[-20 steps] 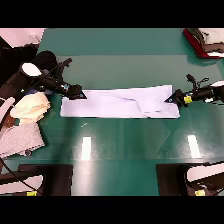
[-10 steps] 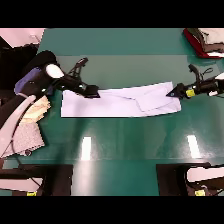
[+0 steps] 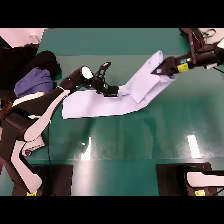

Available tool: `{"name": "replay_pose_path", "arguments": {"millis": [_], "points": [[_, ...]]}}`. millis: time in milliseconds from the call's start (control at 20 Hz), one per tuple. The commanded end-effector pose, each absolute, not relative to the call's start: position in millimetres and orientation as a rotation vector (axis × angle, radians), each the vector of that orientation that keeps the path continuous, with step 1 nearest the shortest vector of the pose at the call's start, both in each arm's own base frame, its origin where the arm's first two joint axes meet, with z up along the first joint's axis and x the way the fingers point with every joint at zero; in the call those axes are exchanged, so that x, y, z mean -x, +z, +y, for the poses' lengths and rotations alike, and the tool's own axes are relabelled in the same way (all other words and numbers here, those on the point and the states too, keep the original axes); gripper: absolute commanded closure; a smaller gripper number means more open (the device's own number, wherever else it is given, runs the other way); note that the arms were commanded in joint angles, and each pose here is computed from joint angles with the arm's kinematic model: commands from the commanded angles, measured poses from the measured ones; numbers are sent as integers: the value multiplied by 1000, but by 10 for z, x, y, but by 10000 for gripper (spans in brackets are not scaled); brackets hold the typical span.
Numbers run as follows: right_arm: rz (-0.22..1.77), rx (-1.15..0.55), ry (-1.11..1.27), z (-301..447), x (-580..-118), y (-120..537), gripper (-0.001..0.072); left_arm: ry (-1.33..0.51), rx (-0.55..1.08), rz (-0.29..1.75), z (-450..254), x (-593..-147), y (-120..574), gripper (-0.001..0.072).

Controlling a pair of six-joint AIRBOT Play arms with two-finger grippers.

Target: Fold the shirts.

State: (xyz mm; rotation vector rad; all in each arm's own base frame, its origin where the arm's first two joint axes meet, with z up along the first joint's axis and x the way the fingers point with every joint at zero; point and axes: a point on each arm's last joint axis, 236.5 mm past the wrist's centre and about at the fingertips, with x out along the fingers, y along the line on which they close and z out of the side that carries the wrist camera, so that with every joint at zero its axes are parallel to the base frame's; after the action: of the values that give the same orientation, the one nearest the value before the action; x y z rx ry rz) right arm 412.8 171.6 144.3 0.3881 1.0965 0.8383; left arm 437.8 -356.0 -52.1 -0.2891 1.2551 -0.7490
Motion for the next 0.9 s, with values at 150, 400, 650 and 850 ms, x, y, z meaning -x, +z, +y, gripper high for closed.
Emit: {"name": "replay_pose_path", "arguments": {"millis": [150,400,650,850], "points": [[1012,-329,950,2387,-4006,1876,699,-742,288,1272,-3558,-4444,-575,686],[982,-298,1012,2738,-3996,2000,699,-631,140,1167,-2794,-4897,38,687],[949,-248,1127,3479,-4011,2002,699,-459,59,1029,-1578,-5084,1103,686],[956,-251,1178,4141,-4002,1685,697,-347,97,958,-840,-4916,1698,686]]}}
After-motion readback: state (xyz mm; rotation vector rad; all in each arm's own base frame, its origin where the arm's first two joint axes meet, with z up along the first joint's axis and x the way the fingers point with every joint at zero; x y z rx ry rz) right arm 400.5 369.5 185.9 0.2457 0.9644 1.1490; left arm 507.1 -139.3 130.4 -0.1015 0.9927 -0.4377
